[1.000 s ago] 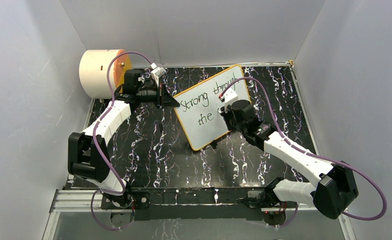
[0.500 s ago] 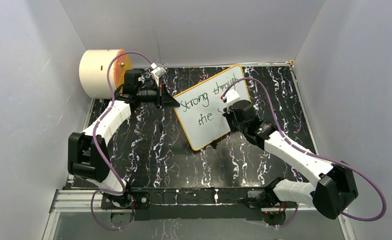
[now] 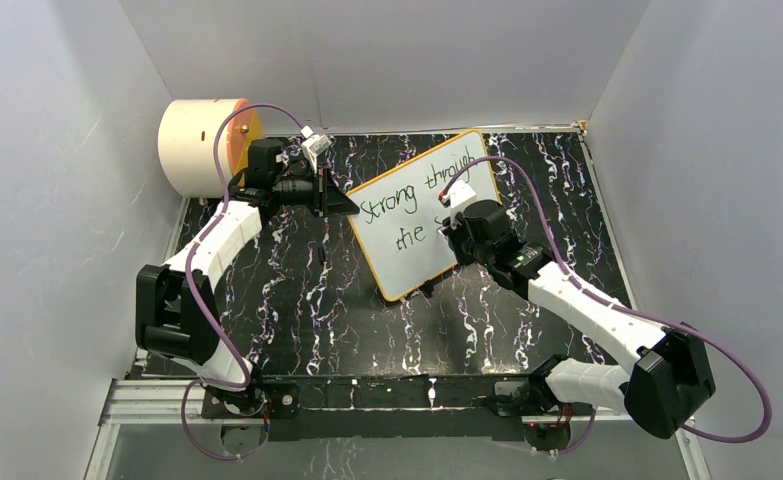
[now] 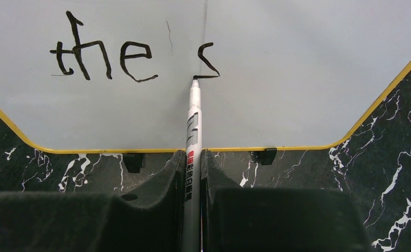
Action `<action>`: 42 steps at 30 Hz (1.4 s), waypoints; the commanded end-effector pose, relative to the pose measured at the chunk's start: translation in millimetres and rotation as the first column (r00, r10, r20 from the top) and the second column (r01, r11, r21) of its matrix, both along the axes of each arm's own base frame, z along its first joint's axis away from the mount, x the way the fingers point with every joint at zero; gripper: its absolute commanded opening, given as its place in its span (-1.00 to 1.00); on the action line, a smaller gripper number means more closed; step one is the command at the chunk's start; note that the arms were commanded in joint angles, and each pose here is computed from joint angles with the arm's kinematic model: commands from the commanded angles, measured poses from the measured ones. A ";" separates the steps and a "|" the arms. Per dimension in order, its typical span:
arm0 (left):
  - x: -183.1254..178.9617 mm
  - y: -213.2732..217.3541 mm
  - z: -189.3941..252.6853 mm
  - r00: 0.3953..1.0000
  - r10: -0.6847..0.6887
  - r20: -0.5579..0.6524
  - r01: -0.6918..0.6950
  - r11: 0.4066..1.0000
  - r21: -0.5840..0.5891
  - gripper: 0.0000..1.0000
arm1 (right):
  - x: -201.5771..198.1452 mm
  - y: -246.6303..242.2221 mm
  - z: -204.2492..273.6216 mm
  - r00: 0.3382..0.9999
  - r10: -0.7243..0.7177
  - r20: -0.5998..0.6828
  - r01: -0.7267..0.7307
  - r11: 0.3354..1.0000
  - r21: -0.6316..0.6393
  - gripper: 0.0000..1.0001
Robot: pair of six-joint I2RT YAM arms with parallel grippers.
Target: Write a sentence on the whiteboard
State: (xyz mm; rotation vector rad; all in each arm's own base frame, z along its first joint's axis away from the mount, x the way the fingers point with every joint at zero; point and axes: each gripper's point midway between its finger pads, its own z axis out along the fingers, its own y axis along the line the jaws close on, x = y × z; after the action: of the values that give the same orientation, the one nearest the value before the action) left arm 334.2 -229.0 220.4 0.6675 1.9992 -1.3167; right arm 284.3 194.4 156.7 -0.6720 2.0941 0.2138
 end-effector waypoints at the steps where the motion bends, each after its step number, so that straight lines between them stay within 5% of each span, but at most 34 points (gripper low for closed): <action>1: -8.4 1.0 8.7 1.000 -0.015 0.013 0.015 1.000 -0.009 -1.00 | 6.5 15.5 14.1 0.999 0.030 0.028 -0.032 0.997 0.068 -1.00; 20: -8.6 1.0 9.2 1.000 -0.016 0.014 0.016 1.000 -0.009 -1.00 | 16.2 -11.6 4.0 0.996 -0.087 0.022 0.087 0.996 0.002 -1.00; 42: -8.7 1.3 9.7 1.000 -0.014 0.018 0.015 1.000 -0.008 -1.00 | 25.4 -1.3 38.8 0.993 -0.066 0.101 0.056 0.993 0.101 -1.00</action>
State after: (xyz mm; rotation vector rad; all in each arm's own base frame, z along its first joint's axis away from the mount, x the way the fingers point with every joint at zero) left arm 334.3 -229.0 220.4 0.6630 2.0021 -1.3180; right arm 295.0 180.1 153.8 -0.5996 2.1180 0.1708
